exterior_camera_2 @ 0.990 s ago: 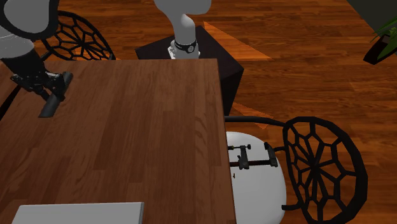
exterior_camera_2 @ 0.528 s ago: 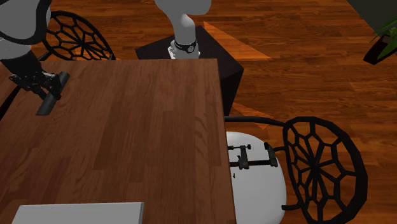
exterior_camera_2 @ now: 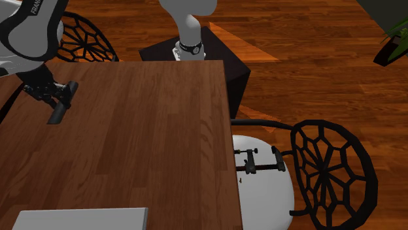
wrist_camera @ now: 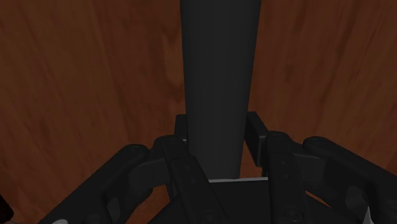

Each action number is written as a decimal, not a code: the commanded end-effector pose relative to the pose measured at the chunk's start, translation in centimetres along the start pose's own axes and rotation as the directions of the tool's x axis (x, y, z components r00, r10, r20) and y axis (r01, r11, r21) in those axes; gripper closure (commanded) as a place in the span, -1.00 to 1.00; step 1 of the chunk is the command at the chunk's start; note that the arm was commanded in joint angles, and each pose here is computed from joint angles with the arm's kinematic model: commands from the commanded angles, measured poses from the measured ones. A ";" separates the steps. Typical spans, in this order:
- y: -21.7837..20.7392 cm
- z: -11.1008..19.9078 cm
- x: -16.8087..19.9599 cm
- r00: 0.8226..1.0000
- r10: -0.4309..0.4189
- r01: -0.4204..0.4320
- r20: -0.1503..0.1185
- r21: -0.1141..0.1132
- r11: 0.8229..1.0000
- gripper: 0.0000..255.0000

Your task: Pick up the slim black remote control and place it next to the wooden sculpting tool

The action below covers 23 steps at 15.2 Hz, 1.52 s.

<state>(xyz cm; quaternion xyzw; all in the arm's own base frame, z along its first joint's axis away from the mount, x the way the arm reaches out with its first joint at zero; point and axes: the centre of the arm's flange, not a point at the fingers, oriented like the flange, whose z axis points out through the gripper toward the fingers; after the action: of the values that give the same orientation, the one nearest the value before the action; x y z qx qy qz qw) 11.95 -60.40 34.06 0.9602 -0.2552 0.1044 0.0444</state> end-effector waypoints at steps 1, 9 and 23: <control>0.0 1.0 -0.2 1.000 0.000 0.000 -0.001 -0.001 1.000 1.00; 0.0 1.9 -0.4 1.000 0.000 0.000 -0.001 -0.001 1.000 1.00; 0.0 -3.1 -0.4 1.000 0.000 0.000 0.000 -0.001 1.000 -1.00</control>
<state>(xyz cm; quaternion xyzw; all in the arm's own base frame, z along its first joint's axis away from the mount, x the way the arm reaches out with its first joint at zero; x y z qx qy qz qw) 11.14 -59.76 36.81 0.9601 -0.2552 0.1048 0.0449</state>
